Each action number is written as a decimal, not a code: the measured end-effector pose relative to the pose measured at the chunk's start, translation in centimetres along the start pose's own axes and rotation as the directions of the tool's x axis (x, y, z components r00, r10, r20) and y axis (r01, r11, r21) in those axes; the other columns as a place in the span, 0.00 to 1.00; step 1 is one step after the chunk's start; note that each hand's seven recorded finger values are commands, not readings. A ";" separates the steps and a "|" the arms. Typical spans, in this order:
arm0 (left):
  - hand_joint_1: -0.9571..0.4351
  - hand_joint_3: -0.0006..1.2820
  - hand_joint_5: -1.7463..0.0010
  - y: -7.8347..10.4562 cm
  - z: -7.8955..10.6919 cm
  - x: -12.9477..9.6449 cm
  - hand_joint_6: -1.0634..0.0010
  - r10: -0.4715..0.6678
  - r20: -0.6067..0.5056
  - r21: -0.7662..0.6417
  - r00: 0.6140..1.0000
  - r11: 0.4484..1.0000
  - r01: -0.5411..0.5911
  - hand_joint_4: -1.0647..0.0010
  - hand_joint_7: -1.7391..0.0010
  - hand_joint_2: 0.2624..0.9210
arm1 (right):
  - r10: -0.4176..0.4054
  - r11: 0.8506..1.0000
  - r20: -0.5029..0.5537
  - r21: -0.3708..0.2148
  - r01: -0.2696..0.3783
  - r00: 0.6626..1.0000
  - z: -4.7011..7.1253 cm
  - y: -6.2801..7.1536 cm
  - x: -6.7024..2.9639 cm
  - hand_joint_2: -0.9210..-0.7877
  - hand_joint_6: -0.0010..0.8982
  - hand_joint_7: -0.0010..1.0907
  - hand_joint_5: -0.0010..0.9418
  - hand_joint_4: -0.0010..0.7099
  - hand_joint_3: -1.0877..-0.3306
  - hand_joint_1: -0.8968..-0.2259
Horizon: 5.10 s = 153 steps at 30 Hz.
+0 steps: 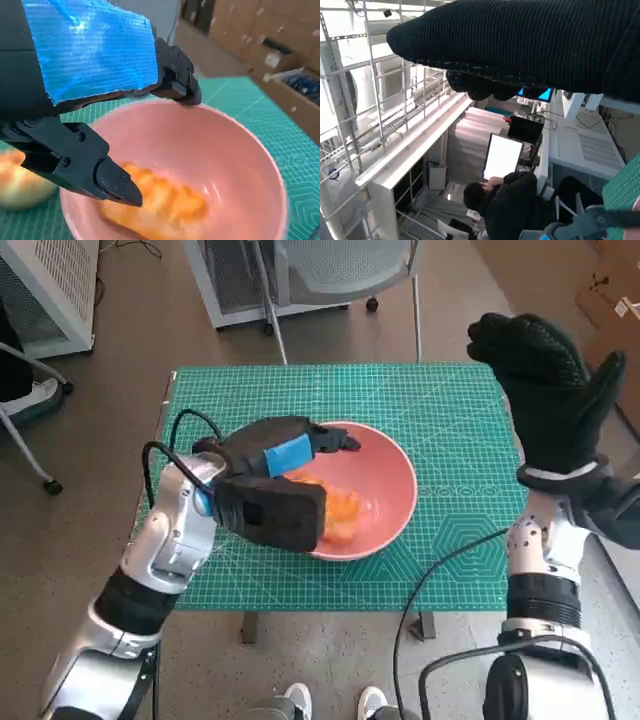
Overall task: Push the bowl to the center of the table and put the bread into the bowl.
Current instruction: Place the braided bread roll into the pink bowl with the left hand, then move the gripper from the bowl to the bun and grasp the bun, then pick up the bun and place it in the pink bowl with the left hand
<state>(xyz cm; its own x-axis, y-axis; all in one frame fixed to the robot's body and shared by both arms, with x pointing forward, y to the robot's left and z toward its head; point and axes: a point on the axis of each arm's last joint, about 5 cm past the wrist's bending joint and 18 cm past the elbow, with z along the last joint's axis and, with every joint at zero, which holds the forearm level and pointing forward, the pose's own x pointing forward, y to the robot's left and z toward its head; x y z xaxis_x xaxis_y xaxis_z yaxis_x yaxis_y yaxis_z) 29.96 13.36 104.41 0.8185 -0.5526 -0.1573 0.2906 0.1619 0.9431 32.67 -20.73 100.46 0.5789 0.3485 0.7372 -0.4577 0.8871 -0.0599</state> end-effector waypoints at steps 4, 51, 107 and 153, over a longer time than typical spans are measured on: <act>0.30 0.02 1.00 0.5 -0.2 -0.8 0.77 0.048 0.010 0.023 0.999 0.999 -0.049 1.00 0.99 0.84 | -0.002 1.000 -0.006 0.003 0.002 1.000 -0.1 0.0 -0.06 0.00 0.48 0.00 0.00 0.45 0.43 0.39; 0.54 0.00 1.00 2.7 -5.4 -6.8 0.80 0.083 -0.353 -0.084 0.932 0.989 -0.120 1.00 1.00 0.67 | 0.020 0.999 -0.015 0.031 -0.020 1.000 -0.6 0.0 -0.30 0.00 0.49 0.01 0.00 0.46 0.44 0.37; 0.71 0.08 0.33 -4.6 -9.6 2.5 0.43 -0.141 -0.612 -0.027 0.778 0.987 0.158 0.40 0.35 1.00 | 0.036 0.999 0.008 -0.015 -0.036 0.999 0.8 -0.7 0.18 0.00 0.49 0.00 0.00 0.46 0.46 0.39; 0.69 0.02 0.41 3.5 4.3 -2.3 0.36 0.350 0.096 0.111 0.932 0.927 -0.359 0.26 0.35 0.97 | 0.047 0.999 0.006 -0.001 -0.047 0.999 0.6 -0.3 0.30 0.00 0.50 0.00 0.00 0.47 0.46 0.40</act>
<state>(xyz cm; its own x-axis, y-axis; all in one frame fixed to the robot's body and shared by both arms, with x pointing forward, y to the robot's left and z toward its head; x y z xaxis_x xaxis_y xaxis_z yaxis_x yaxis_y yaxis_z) 26.92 11.70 109.30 0.8169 -0.5367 0.2113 -0.0800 0.2574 0.9630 32.62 -21.09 101.08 0.5529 0.3879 0.7375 -0.4839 0.8700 -0.0948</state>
